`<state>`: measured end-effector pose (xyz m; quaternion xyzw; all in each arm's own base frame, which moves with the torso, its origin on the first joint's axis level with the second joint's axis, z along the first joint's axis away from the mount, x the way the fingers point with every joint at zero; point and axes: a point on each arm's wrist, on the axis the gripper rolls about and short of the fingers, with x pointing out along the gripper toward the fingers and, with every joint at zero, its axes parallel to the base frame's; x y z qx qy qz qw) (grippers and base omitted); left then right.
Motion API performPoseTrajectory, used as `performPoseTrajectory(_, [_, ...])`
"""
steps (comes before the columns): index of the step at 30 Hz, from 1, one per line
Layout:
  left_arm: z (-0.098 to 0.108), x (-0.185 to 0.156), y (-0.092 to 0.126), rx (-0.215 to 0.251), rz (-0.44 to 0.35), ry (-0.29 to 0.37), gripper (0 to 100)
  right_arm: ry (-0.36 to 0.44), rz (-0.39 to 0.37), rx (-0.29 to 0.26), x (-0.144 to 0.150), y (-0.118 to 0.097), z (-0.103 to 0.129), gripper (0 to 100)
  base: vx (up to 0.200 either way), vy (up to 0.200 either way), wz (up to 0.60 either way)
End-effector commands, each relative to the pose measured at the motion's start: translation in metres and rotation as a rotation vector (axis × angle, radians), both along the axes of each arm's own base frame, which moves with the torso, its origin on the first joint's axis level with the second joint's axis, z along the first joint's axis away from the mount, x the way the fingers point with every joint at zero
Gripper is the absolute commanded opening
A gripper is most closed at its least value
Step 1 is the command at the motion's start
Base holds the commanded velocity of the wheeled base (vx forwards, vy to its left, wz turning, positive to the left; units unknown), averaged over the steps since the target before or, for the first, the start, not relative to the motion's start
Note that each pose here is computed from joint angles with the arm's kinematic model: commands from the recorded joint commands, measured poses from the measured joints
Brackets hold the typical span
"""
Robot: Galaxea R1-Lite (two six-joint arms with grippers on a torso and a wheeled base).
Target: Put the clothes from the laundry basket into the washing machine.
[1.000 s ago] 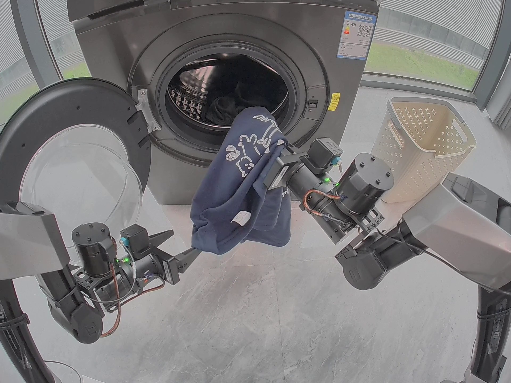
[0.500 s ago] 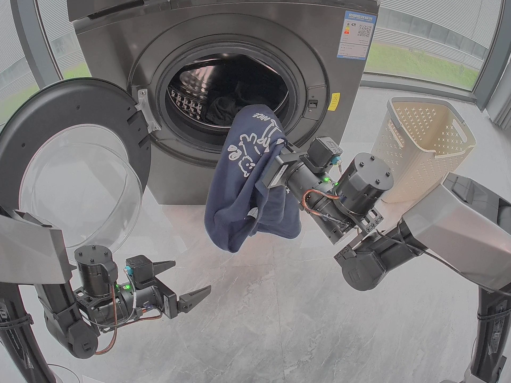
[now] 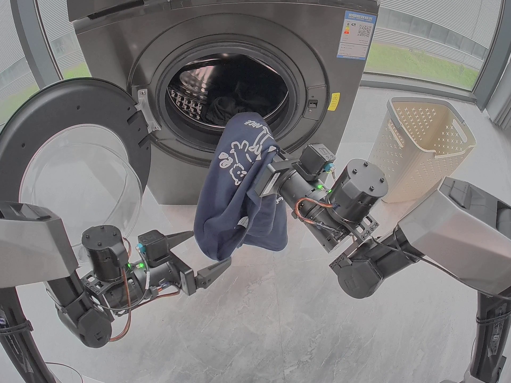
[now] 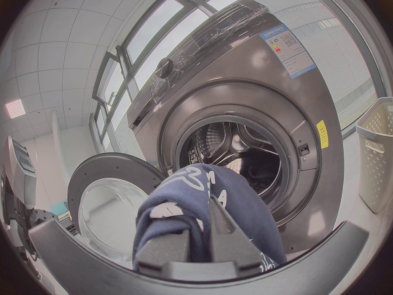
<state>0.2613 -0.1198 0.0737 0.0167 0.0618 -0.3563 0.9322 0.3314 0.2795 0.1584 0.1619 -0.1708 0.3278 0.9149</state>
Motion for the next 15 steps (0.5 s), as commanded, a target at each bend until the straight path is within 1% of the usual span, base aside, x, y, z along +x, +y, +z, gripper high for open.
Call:
performPoseTrajectory(1, [0.015, 0.016, -0.026, -0.048, -0.034, -0.093, 100, 0.011, 0.017, -0.011, -0.005, 0.005, -0.003, 0, 0.0, 0.0, 0.0])
performPoseTrajectory(4, [0.021, 0.025, -0.03, -0.068, -0.03, -0.128, 100, 0.012, 0.018, -0.012, -0.005, 0.006, -0.004, 0, 0.0, 0.0, 0.0])
performPoseTrajectory(8, [0.024, 0.036, -0.034, -0.084, -0.026, -0.158, 100, 0.01, 0.018, -0.01, -0.005, 0.006, -0.003, 0, 0.0, 0.0, 0.0])
performPoseTrajectory(12, [0.02, 0.038, -0.038, -0.093, -0.036, -0.144, 100, 0.01, 0.018, -0.01, -0.005, 0.006, -0.003, 0, 0.0, 0.0, 0.0])
performPoseTrajectory(15, [0.018, 0.041, -0.046, -0.096, -0.054, -0.145, 100, 0.009, 0.02, -0.009, -0.005, 0.007, -0.002, 0, 0.0, 0.0, 0.0])
